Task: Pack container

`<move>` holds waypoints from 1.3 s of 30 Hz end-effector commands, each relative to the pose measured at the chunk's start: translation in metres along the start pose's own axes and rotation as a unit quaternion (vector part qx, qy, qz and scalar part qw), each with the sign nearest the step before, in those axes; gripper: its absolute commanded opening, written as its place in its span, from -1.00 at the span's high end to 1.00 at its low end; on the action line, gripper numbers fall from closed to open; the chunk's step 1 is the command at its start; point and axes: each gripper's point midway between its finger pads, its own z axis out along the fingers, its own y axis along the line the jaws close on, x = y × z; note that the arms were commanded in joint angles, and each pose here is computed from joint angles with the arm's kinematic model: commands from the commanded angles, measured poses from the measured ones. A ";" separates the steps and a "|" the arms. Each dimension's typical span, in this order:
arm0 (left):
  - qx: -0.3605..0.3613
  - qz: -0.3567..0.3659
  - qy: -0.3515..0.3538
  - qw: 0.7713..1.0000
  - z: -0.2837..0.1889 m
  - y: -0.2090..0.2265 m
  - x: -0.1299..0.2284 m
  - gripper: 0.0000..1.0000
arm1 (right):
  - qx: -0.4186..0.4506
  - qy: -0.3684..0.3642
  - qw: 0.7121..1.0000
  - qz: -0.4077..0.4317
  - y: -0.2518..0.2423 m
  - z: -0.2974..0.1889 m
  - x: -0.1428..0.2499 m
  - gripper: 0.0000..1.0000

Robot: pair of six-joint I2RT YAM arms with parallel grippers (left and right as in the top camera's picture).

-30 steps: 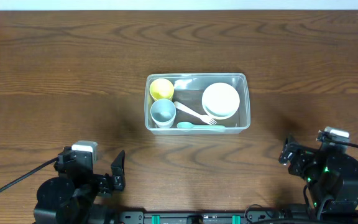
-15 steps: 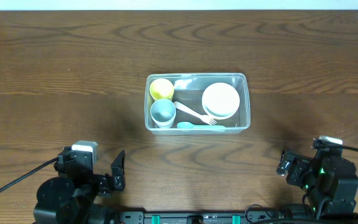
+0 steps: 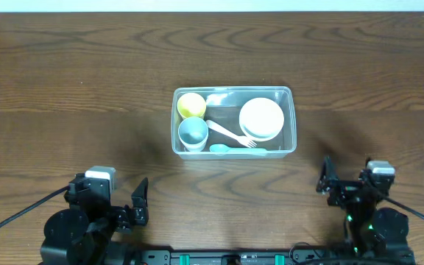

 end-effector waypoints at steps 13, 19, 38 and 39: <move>-0.005 -0.005 -0.002 1.000 -0.001 0.002 0.000 -0.96 | -0.020 -0.093 0.988 -0.122 0.006 0.029 0.012 -0.98; -0.005 -0.005 -0.002 1.000 -0.001 0.002 0.000 -0.96 | -0.029 -0.060 0.990 -0.123 0.007 0.032 0.028 -0.98; -0.005 -0.005 -0.002 1.000 -0.001 0.002 0.000 -0.96 | -0.029 -0.060 0.990 -0.123 0.007 0.032 0.028 -0.98; -0.005 -0.005 -0.002 1.000 -0.001 0.002 0.000 -0.96 | -0.029 -0.060 0.990 -0.123 0.007 0.032 0.028 -0.99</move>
